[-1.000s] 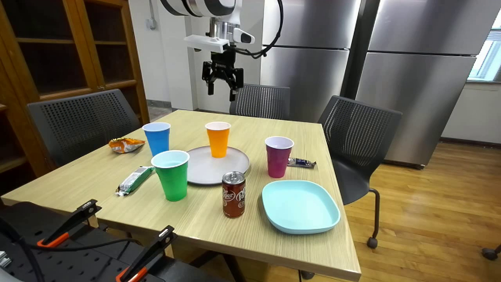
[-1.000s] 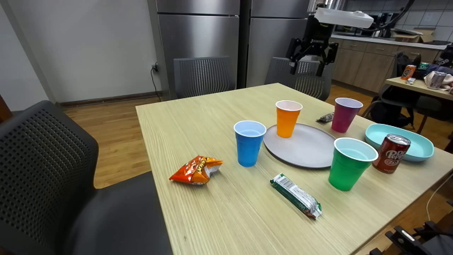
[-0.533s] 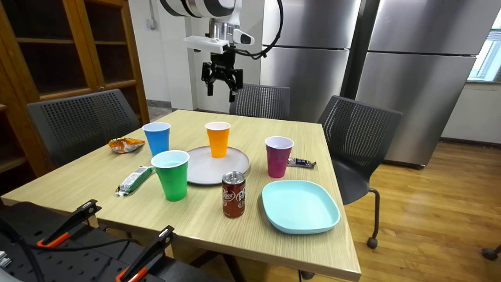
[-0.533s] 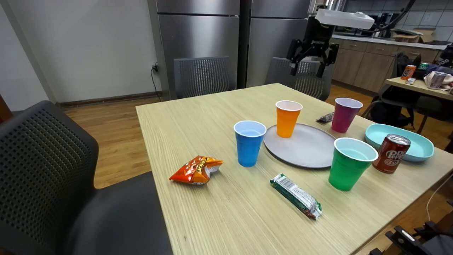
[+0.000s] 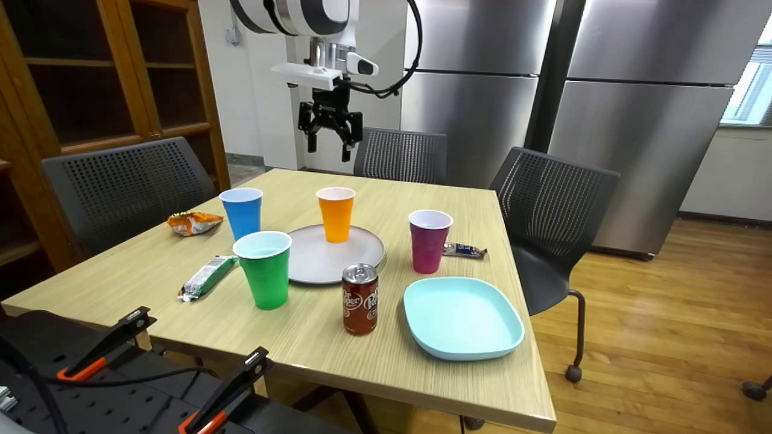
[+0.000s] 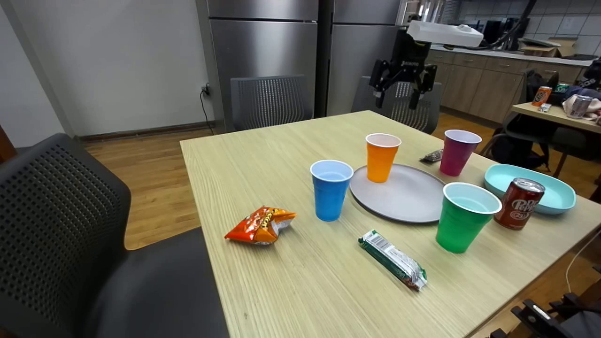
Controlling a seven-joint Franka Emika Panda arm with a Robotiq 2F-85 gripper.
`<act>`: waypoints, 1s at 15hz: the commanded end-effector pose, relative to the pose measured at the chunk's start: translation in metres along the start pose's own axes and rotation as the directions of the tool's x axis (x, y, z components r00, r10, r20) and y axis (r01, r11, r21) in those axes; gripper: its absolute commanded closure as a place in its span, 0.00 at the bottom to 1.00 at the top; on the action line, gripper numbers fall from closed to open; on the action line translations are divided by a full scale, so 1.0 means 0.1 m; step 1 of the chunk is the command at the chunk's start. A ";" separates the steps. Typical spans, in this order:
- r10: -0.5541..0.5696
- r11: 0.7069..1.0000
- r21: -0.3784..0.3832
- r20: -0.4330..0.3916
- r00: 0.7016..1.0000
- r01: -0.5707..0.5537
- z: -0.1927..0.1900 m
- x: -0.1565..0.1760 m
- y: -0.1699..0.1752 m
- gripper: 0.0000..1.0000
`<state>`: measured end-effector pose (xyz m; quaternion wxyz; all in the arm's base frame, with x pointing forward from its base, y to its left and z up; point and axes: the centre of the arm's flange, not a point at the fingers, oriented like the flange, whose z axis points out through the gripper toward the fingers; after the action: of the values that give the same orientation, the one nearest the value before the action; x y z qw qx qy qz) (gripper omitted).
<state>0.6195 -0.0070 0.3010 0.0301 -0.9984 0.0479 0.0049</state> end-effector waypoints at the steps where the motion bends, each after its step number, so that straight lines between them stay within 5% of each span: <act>1: -0.102 0.995 -0.015 -0.010 0.995 0.101 0.11 -0.16 -0.30 0.00; 15: -0.349 0.937 -0.012 -0.042 0.936 0.349 0.74 -0.48 -1.14 0.00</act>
<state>0.5886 0.1066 0.2418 0.0300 -0.9946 -0.0970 -0.0191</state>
